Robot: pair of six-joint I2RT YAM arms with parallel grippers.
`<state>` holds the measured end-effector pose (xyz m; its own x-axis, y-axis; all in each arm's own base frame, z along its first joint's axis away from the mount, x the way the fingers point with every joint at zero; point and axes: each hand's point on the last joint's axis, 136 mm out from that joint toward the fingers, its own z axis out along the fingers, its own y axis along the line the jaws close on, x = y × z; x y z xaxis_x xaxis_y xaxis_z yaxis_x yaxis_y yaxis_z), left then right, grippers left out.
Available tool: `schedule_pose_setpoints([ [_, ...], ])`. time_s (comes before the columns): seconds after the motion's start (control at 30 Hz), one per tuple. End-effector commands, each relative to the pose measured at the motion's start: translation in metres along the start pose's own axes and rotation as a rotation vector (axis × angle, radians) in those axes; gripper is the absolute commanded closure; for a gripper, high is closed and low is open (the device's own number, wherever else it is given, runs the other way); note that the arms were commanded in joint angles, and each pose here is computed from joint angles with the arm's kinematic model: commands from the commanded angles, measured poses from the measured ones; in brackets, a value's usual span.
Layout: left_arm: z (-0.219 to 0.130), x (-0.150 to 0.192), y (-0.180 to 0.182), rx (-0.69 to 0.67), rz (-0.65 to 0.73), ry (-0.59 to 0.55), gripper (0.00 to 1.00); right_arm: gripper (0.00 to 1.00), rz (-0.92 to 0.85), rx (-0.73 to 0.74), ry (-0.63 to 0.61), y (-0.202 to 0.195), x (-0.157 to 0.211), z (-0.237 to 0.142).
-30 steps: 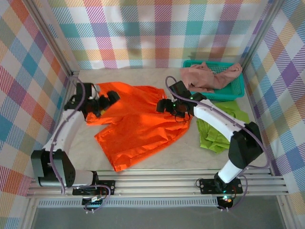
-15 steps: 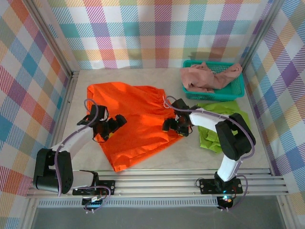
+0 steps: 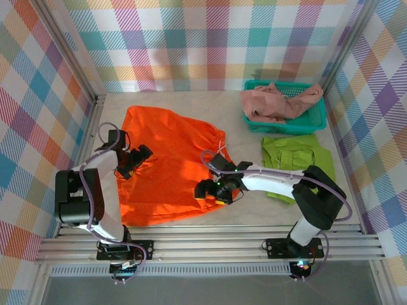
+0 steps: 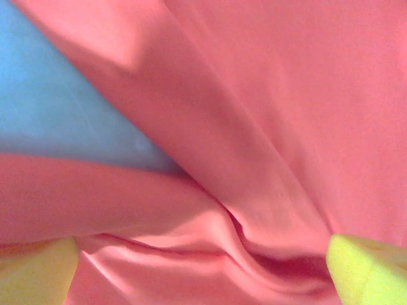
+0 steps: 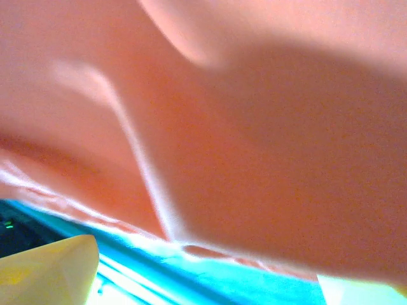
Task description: Fold and stack the shorts
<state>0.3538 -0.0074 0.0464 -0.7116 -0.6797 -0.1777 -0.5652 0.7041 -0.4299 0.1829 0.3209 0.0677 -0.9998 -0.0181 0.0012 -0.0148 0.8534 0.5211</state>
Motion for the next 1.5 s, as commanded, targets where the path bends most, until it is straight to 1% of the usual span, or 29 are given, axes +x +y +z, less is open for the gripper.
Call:
schedule_pose_setpoints([
  [0.0,-0.014,-0.021,-0.008,0.007,0.044,-0.012,0.00,0.13,-0.083,-0.060,-0.209,0.043,-0.045,-0.067],
  [0.1,-0.044,-0.029,-0.044,0.112,0.084,-0.041,0.00,0.14,-0.081,-0.014,-0.330,0.039,-0.094,-0.102],
  [0.17,-0.066,-0.022,-0.064,0.163,0.113,-0.071,0.00,0.14,-0.066,0.017,-0.377,0.033,-0.129,-0.113],
  [0.23,-0.087,-0.004,-0.084,0.216,0.160,-0.089,0.00,0.14,-0.074,0.032,-0.411,0.032,-0.164,-0.118],
  [0.33,-0.100,0.031,-0.093,0.268,0.179,-0.071,0.00,0.14,-0.078,0.026,-0.394,0.036,-0.200,-0.106],
  [0.4,-0.104,0.055,-0.093,0.308,0.169,-0.055,0.00,0.13,-0.088,0.017,-0.377,0.041,-0.216,-0.094],
  [0.47,-0.105,0.081,-0.101,0.372,0.192,-0.031,0.00,0.13,-0.092,0.022,-0.350,0.041,-0.229,-0.078],
  [0.53,-0.107,0.110,-0.111,0.425,0.250,-0.014,0.00,0.13,-0.085,0.042,-0.331,0.038,-0.242,-0.063],
  [0.63,-0.101,0.145,-0.117,0.440,0.323,0.046,0.00,0.13,-0.062,0.061,-0.288,0.028,-0.255,-0.040],
  [0.73,-0.092,0.174,-0.121,0.452,0.366,0.102,0.00,0.13,-0.049,0.079,-0.261,0.019,-0.263,-0.022],
  [0.77,-0.094,0.181,-0.131,0.489,0.385,0.103,0.00,0.13,-0.050,0.087,-0.256,0.016,-0.264,-0.018],
  [0.9,-0.089,0.215,-0.152,0.526,0.474,0.147,0.00,0.13,-0.043,0.153,-0.231,-0.004,-0.271,-0.001],
  [1.13,-0.084,0.283,-0.199,0.607,0.667,0.231,0.00,0.13,-0.039,0.223,-0.221,-0.033,-0.286,0.011],
  [1.27,-0.065,0.320,-0.211,0.603,0.747,0.285,0.00,0.13,-0.013,0.238,-0.197,-0.046,-0.290,0.015],
  [1.33,-0.046,0.338,-0.209,0.565,0.766,0.320,0.00,0.13,-0.009,0.240,-0.193,-0.049,-0.292,0.017],
  [1.47,-0.018,0.366,-0.203,0.509,0.802,0.373,0.00,0.13,-0.004,0.246,-0.199,-0.052,-0.295,0.015],
])
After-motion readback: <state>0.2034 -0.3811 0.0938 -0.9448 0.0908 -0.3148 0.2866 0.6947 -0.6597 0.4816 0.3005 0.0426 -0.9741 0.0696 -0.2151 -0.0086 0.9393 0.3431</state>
